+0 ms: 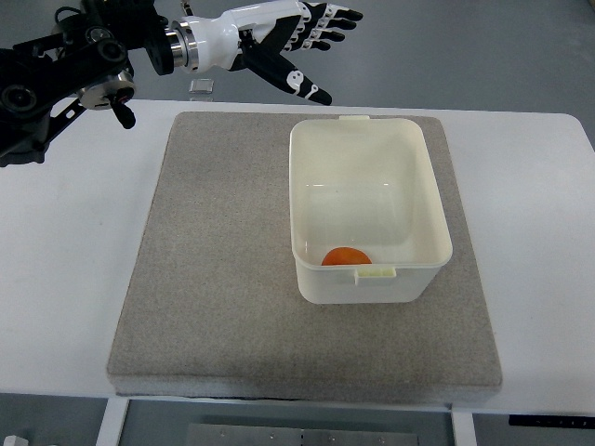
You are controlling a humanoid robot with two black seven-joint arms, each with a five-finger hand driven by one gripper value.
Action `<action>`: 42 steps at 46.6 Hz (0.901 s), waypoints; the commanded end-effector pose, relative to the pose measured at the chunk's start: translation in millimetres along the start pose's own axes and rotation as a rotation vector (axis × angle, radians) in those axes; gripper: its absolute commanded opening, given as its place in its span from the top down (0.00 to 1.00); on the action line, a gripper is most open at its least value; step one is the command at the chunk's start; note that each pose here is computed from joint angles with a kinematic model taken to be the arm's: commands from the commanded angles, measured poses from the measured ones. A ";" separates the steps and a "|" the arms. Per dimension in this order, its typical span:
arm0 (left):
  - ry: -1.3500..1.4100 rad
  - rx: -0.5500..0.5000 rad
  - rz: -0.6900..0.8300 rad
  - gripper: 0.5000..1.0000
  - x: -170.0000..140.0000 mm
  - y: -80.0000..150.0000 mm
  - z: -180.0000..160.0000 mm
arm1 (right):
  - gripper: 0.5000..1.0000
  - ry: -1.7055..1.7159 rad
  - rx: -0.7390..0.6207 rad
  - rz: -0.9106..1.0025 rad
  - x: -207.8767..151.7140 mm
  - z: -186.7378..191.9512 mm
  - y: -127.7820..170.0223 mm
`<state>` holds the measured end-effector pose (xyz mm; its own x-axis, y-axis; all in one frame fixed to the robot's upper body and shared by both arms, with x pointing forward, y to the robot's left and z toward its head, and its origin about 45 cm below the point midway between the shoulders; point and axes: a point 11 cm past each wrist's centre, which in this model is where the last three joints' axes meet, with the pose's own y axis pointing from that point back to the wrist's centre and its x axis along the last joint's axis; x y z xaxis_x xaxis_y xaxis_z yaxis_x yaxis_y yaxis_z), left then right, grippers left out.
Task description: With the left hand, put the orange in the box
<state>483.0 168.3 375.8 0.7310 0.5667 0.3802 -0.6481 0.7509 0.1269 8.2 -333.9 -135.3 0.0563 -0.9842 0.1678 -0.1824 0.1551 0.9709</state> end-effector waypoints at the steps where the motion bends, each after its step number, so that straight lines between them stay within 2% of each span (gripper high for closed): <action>1: 0.120 -0.004 0.071 0.01 15.1 8.4 -15.8 | 0.14 0.000 0.000 0.000 0.0 0.0 0.0; 9: 0.339 -0.022 0.227 0.01 48.5 29.0 -44.2 | 0.14 0.000 0.000 0.000 0.0 0.0 0.0; 19: 0.507 -0.022 0.343 0.01 63.0 55.5 -84.7 | 0.14 0.000 0.000 0.000 0.0 0.0 0.0; 28: 0.585 -0.029 0.342 0.01 64.1 83.9 -108.5 | 0.14 0.000 0.000 0.000 0.0 0.0 0.0; 38: 0.687 -0.103 0.373 0.01 73.6 114.7 -118.4 | 0.14 0.000 0.000 0.000 0.0 0.0 0.0; 42: 0.746 -0.087 0.378 0.01 68.3 122.5 -130.9 | 0.14 0.000 0.000 0.000 0.0 0.0 0.0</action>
<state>486.4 338.1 307.1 0.4530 0.8437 -0.2880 -0.8799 0.4752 0.0080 8.2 -333.9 -135.3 0.0563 -0.9842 0.1679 -0.1825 0.1551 0.9709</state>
